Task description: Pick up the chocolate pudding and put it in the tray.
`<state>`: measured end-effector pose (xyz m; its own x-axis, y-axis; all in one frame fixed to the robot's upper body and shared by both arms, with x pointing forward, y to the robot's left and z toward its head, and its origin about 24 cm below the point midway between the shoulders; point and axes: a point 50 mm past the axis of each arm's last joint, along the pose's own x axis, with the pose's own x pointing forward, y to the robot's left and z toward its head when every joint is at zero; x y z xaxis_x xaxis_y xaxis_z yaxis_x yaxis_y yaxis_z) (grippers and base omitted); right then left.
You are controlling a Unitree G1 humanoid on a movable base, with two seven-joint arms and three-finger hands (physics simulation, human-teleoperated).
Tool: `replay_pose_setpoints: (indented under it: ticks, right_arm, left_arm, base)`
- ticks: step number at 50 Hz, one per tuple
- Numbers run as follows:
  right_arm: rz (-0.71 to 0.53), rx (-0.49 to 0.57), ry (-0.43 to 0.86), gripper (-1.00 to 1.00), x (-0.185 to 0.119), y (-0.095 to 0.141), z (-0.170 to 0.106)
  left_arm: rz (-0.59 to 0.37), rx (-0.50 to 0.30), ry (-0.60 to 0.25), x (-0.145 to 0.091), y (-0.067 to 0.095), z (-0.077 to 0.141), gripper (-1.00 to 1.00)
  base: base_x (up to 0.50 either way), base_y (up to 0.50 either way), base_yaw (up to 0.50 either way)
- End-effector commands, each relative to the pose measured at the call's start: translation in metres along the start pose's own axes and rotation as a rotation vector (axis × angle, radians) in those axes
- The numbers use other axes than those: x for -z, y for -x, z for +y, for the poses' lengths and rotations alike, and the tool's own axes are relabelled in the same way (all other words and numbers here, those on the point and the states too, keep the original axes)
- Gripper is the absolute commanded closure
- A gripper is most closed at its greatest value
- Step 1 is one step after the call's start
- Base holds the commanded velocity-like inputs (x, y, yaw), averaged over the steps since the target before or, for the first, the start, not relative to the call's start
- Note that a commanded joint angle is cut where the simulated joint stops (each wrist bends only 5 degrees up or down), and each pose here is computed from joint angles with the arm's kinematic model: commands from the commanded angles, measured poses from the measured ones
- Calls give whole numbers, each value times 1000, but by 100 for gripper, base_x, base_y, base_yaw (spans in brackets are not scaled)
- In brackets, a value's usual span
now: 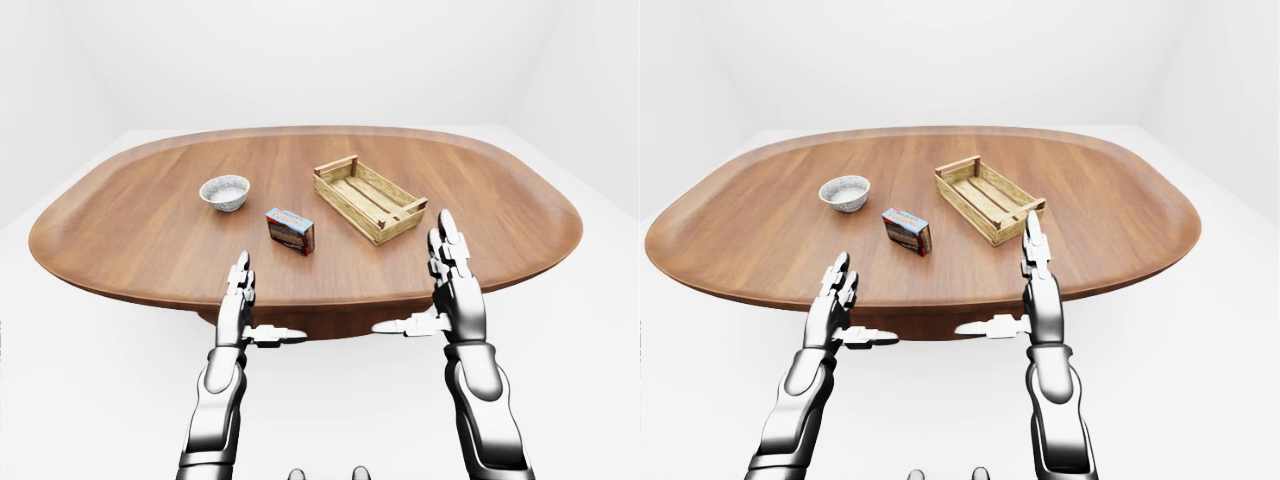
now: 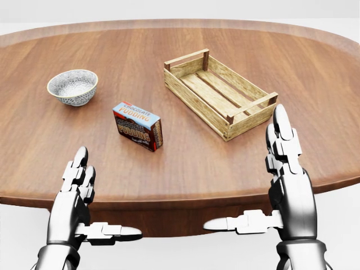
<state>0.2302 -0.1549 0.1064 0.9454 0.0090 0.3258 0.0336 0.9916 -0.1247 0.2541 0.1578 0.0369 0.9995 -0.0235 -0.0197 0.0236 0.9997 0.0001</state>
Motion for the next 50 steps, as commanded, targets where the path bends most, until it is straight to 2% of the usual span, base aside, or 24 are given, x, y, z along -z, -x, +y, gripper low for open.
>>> replay_pose_setpoints:
  ticks: [1, 38, 50]
  right_arm:
    - [3, -2, 0, -100, 1, 0, 0]
    - [23, -7, -16, -100, 6, 0, 1]
    - [32, -11, -23, -100, 8, 0, 1]
  left_arm:
    - [3, -1, -1, 0, 0, 0, -100]
    - [7, 0, 0, 1, 0, 0, -100]
    - [9, 0, 0, 1, 0, 0, -100]
  base:
    - [0, 18, 0]
    - [0, 18, 0]
    - [0, 6, 0]
